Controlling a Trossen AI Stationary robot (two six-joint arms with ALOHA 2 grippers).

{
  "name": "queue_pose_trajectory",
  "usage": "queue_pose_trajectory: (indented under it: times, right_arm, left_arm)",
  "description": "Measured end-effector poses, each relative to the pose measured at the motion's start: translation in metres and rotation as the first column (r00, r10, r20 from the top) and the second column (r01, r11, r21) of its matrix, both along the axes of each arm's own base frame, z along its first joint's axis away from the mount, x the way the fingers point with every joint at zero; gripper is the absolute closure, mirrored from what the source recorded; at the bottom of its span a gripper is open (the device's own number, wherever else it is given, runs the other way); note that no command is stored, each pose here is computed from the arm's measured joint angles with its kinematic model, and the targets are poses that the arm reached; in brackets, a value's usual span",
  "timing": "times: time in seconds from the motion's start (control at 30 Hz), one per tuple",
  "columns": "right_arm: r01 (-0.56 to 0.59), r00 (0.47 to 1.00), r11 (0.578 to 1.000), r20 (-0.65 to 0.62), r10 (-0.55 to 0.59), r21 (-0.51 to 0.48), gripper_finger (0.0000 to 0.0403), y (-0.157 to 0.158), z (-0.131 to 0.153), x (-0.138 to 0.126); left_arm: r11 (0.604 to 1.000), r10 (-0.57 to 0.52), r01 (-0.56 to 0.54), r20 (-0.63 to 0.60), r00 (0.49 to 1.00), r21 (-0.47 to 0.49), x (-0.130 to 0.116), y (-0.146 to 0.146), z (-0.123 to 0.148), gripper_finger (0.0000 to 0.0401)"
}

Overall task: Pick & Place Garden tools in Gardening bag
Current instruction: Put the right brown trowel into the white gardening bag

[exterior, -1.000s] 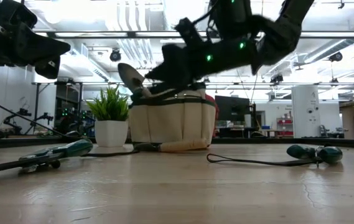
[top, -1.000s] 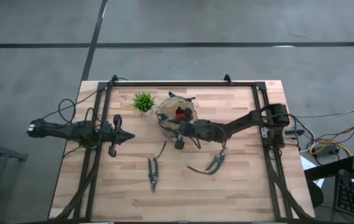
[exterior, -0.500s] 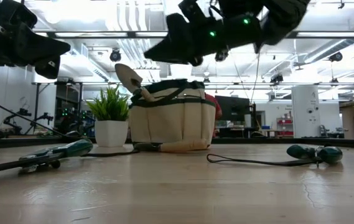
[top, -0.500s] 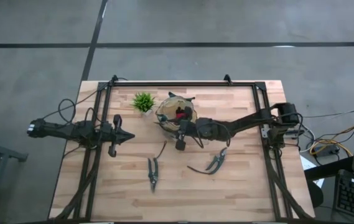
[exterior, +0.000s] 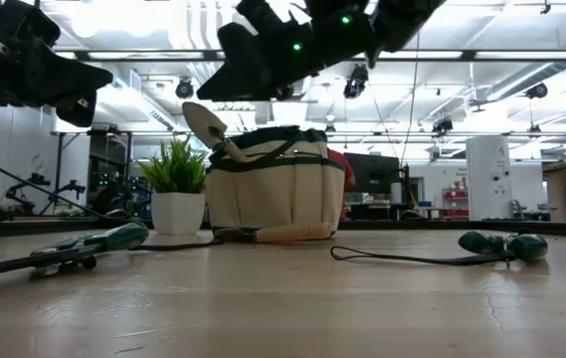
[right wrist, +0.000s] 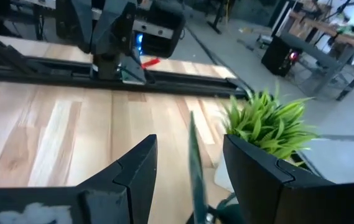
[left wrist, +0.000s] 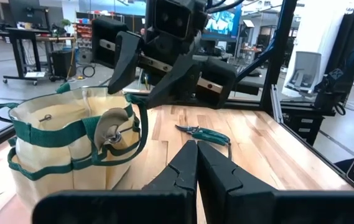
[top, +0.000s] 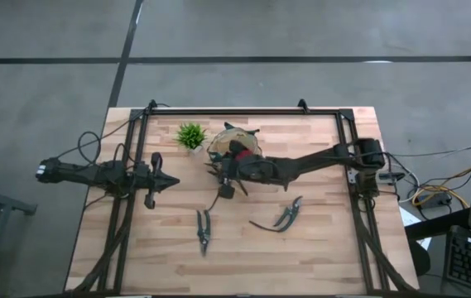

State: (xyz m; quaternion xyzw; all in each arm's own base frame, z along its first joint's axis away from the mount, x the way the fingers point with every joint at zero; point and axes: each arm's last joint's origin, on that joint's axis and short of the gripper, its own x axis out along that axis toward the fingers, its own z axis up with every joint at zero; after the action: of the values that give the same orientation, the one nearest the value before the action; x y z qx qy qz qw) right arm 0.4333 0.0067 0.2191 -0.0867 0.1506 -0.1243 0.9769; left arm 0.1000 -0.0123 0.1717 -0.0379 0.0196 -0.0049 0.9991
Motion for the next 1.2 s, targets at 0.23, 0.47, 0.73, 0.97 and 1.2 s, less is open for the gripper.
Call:
queue_pose_trajectory:
  times: [0.23,0.47,0.73,0.97,1.2]
  right_arm:
    - [0.031,0.993,0.999,-0.109,-0.033,-0.024,0.0223,0.0,-0.021,0.024]
    - [0.09,0.988,0.993,-0.122,-0.1,-0.083,0.0257,-0.002,-0.026,0.031]
    - [0.09,0.988,0.993,-0.115,-0.099,-0.082,0.0336,-0.002,-0.017,0.02]
    - [0.101,0.987,0.993,-0.116,-0.108,-0.064,0.0391,-0.003,-0.015,-0.001]
    - [0.161,0.985,0.985,-0.051,-0.164,-0.054,0.0395,-0.005,-0.011,-0.034]
  left_arm:
    - [1.0,0.0,0.0,-0.002,1.0,0.0,0.0,0.0,0.0,0.0391]
    - [1.0,0.0,0.0,-0.002,1.0,0.0,0.0,0.0,0.0,0.0391]
    - [1.0,0.0,0.0,-0.002,1.0,0.0,0.0,0.0,0.0,0.0391]
    - [1.0,0.0,0.0,-0.002,1.0,0.0,0.0,0.0,0.0,0.0391]
    - [1.0,0.0,0.0,-0.004,1.0,0.001,0.0,0.0,0.0,0.0391]
